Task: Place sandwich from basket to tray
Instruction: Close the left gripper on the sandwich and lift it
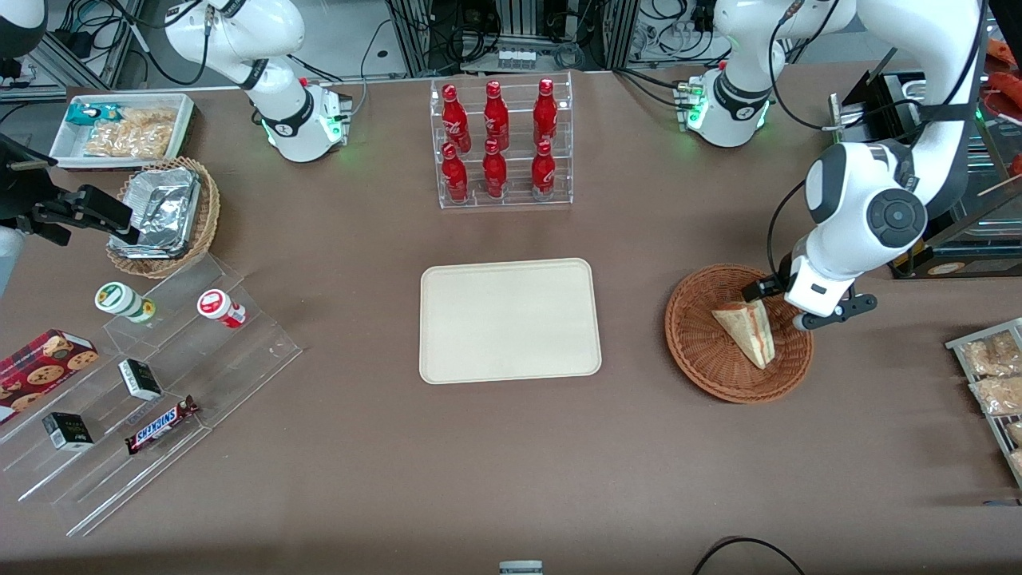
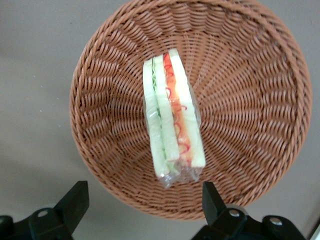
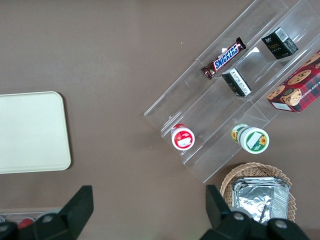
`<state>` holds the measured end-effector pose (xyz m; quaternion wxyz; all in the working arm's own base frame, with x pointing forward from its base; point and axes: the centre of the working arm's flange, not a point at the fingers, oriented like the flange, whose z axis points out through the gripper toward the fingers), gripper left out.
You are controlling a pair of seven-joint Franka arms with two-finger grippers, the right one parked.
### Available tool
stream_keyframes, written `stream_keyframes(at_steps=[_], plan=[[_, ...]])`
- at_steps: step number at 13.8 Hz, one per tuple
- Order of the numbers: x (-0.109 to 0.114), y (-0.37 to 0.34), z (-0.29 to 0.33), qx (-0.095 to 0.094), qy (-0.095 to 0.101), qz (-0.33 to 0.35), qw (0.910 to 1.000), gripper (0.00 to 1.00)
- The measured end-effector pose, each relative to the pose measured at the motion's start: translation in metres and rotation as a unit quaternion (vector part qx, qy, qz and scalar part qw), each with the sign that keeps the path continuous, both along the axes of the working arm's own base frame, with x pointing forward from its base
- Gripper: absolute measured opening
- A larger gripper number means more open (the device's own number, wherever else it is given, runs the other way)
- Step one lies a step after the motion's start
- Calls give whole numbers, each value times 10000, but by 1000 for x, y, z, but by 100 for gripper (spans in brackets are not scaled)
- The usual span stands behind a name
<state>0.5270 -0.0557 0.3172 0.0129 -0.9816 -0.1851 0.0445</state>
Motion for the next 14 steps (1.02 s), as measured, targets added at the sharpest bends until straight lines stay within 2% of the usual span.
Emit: stream_keyframes(at_steps=[3,5,9,11,12,14], plan=[[7,-10,-17,13,-187,853,9962,100],[12,-11,-33,-25,-293,1050,9940,100],[14,-11,-63,-61,-267,1095,9936,100],[14,-11,-69,-54,-216,1128,9934,93],[14,-10,-69,-54,-222,1134,9933,83],[18,-9,-64,-57,-244,1146,9931,58]])
